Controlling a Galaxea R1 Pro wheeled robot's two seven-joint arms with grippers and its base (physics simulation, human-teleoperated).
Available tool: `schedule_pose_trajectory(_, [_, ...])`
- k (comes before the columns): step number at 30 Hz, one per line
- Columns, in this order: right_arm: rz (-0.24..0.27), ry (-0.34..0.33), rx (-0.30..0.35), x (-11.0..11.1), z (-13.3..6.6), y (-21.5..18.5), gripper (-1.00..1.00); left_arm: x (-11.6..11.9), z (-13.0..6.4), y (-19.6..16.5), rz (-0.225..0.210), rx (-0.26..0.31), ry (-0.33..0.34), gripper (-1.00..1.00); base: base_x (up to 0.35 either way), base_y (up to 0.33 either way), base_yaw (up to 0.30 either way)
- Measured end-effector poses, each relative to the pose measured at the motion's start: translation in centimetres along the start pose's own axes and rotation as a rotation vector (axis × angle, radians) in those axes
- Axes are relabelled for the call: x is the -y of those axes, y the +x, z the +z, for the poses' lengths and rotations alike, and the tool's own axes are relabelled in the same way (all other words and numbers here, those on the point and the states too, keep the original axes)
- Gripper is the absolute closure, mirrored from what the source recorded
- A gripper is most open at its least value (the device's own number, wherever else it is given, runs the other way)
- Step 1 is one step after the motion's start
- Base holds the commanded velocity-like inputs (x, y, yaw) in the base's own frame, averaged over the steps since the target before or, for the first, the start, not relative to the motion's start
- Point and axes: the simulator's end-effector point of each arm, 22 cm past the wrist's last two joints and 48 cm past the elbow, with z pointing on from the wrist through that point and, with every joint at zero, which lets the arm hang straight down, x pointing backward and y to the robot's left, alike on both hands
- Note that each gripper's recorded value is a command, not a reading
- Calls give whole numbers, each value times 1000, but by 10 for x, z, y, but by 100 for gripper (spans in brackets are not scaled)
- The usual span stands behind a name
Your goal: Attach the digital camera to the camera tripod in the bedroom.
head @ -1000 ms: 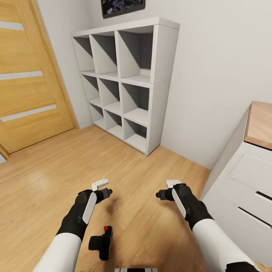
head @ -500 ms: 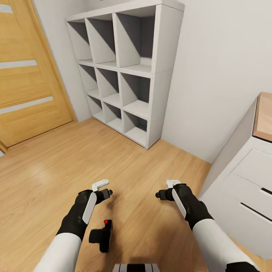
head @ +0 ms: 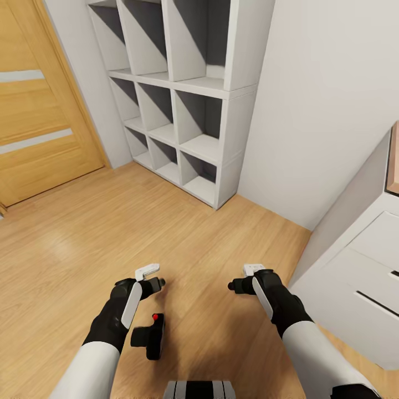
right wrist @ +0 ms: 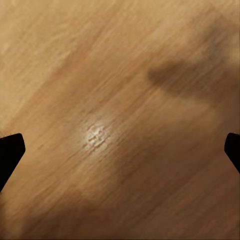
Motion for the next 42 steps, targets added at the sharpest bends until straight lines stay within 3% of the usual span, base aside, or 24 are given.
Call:
schedule_pose_trajectory(24, [14, -4, -98, 5, 45, 43, -100, -20, 41, 44, 2, -94, -42, -100, 0, 0, 0])
schedule_pose_trajectory(27, [16, -4, -110, 5, 51, 48, -100, -26, 46, 50, 1, -107, -64, -100, 0, 0, 0])
schedule_pose_trajectory(29, [17, -5, -117, 5, 54, 52, -100, -40, 48, 54, -2, -115, -126, -100, 0, 0, 0])
schedule_pose_trajectory(31, [18, -5, -125, 6, 58, 56, -100, -45, 51, 58, -3, -123, -144, -100, 0, 0, 0])
schedule_pose_trajectory(42, [25, -6, -170, 8, 77, 77, -100, -57, 66, 80, -5, -169, -175, -100, 0, 0, 0])
